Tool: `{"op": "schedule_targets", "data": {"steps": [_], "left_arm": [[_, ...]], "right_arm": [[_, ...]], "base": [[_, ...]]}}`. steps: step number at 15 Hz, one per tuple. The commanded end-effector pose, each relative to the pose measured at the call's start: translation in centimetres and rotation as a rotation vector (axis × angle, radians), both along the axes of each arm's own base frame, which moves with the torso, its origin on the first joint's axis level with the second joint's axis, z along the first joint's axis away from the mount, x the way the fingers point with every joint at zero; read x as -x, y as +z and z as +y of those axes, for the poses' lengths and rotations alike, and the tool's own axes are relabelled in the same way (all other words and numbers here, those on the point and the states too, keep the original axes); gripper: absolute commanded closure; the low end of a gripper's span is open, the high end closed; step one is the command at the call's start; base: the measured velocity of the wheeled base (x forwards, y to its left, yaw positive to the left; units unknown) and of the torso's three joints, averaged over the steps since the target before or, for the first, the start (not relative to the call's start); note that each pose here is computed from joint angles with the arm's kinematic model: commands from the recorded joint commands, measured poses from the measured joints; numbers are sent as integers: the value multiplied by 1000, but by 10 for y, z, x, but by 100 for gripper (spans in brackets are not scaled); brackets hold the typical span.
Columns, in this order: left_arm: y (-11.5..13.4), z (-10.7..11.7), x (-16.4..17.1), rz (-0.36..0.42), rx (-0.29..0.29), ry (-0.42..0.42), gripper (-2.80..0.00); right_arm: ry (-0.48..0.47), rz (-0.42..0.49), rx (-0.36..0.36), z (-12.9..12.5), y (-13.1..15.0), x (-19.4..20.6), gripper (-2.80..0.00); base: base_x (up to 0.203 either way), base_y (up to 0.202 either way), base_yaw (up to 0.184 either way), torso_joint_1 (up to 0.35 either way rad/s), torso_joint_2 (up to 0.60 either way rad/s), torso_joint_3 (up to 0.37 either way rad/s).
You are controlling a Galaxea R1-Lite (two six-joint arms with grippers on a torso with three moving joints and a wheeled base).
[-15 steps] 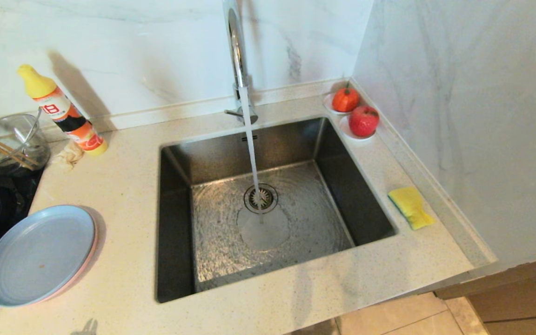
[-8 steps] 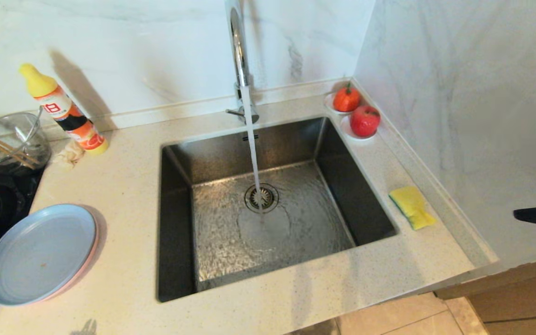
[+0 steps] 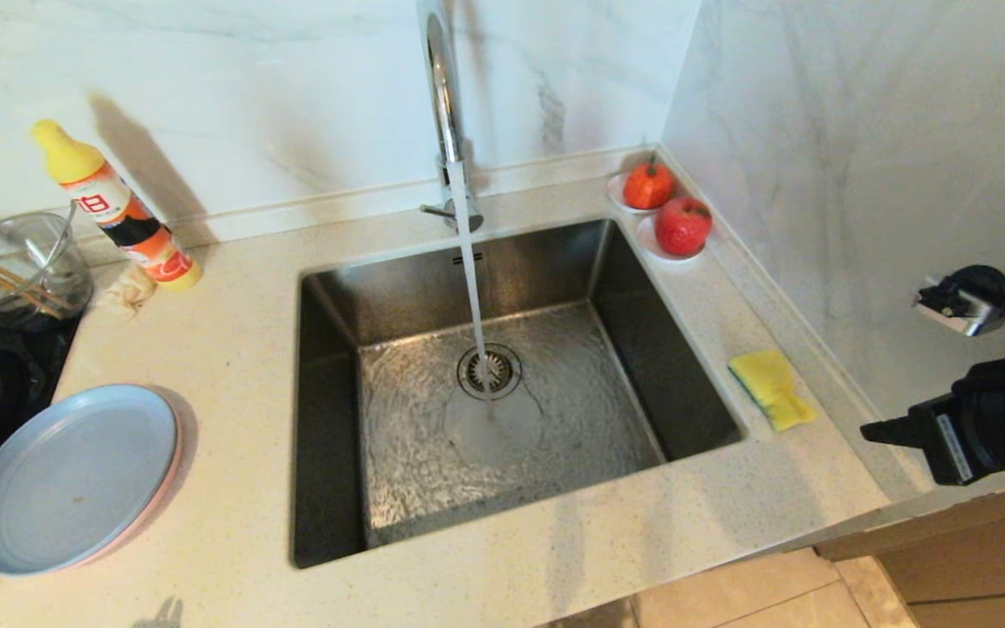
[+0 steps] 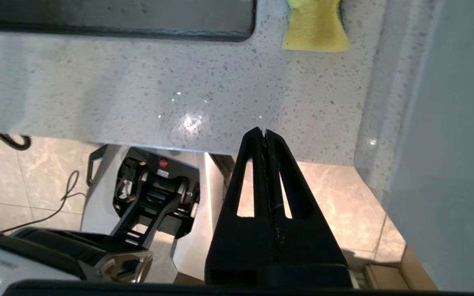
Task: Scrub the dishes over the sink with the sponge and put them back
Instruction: Wash the plate
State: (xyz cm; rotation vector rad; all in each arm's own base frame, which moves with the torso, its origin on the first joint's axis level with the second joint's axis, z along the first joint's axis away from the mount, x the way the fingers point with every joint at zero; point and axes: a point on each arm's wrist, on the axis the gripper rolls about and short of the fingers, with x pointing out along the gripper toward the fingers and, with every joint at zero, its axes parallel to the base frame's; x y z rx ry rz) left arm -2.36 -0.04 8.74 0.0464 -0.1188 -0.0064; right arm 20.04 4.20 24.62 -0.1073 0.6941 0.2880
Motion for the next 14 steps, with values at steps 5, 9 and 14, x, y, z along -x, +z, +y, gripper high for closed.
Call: {"op": "schedule_targets", "data": {"steps": [5, 9, 14], "left_arm": [[-11, 0, -4, 42, 0, 0, 0], [-11, 0, -4, 42, 0, 0, 0], [-11, 0, -4, 42, 0, 0, 0]], "right_arm": [[-75, -3, 80, 46, -17, -8, 0], [-125, -11, 134, 53, -41, -19, 0], [-153, 35, 188, 52, -62, -22, -280]], "base": [[0, 0, 0, 0, 0, 0], [0, 0, 0, 0, 0, 0], [0, 0, 0, 0, 0, 0]]}}
